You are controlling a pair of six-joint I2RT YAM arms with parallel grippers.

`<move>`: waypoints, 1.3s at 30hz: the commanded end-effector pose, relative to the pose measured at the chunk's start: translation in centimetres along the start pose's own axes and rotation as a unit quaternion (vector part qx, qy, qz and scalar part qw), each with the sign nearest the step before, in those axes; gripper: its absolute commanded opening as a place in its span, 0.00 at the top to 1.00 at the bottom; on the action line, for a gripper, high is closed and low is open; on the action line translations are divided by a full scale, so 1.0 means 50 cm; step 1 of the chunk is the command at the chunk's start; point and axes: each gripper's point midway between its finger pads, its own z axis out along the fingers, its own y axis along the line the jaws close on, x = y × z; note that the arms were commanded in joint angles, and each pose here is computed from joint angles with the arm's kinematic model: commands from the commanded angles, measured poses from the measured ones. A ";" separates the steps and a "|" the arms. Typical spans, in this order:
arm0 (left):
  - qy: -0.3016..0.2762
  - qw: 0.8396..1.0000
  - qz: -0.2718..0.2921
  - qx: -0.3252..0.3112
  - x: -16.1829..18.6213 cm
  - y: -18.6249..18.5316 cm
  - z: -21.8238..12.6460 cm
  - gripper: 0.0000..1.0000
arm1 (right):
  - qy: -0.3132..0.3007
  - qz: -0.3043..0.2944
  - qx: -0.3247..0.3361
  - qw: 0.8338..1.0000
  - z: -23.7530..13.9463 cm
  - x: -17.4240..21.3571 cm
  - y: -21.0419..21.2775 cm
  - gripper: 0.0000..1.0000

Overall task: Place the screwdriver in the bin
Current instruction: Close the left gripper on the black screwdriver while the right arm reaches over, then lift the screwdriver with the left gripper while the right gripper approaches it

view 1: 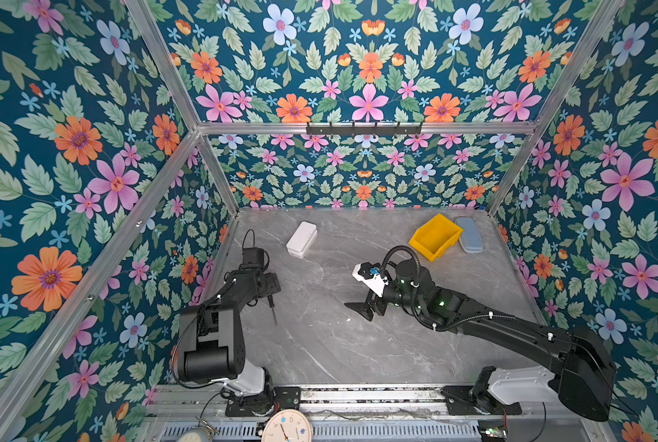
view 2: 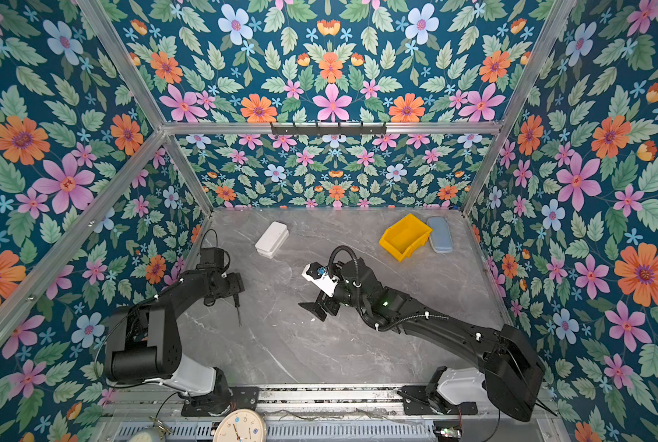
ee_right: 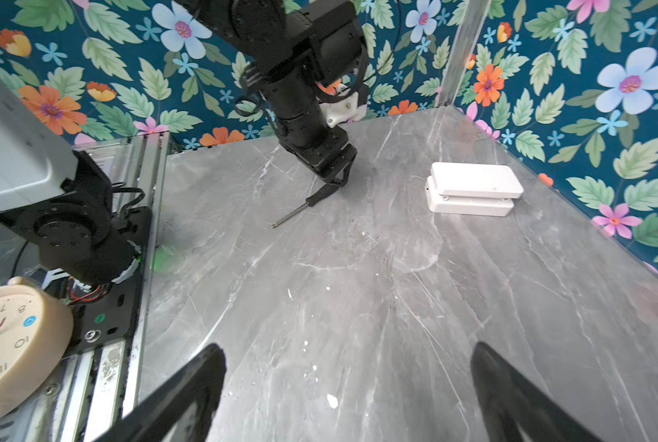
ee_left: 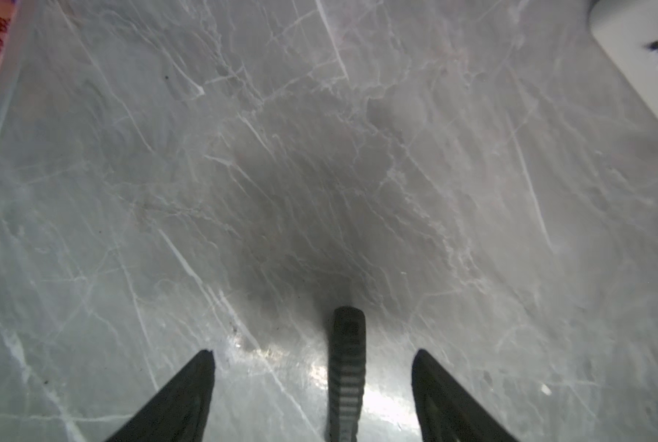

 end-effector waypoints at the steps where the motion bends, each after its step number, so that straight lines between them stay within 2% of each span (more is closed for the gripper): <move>1: 0.008 1.000 -0.005 0.007 0.001 -0.006 0.011 0.26 | -0.017 -0.013 -0.021 1.000 0.007 -0.020 0.018 0.01; 8: 0.035 0.999 0.004 0.015 0.021 -0.016 0.040 0.50 | -0.009 0.004 -0.032 0.999 0.013 -0.006 0.031 0.01; 15: 0.053 0.999 0.004 0.010 0.039 -0.012 0.056 0.59 | -0.007 0.010 -0.030 0.999 0.013 -0.004 0.031 0.01; 26: 0.061 0.998 -0.001 0.004 0.054 -0.006 0.059 0.88 | 0.000 0.010 -0.028 1.000 0.016 -0.001 0.028 0.01; 33: 0.041 0.999 -0.004 0.004 0.035 -0.005 0.035 0.93 | -0.002 0.012 -0.024 1.000 0.019 -0.007 0.024 0.01; 39: -0.013 1.000 -0.015 0.019 -0.024 -0.013 -0.024 0.94 | -0.012 0.033 -0.014 0.999 0.022 -0.016 0.015 0.01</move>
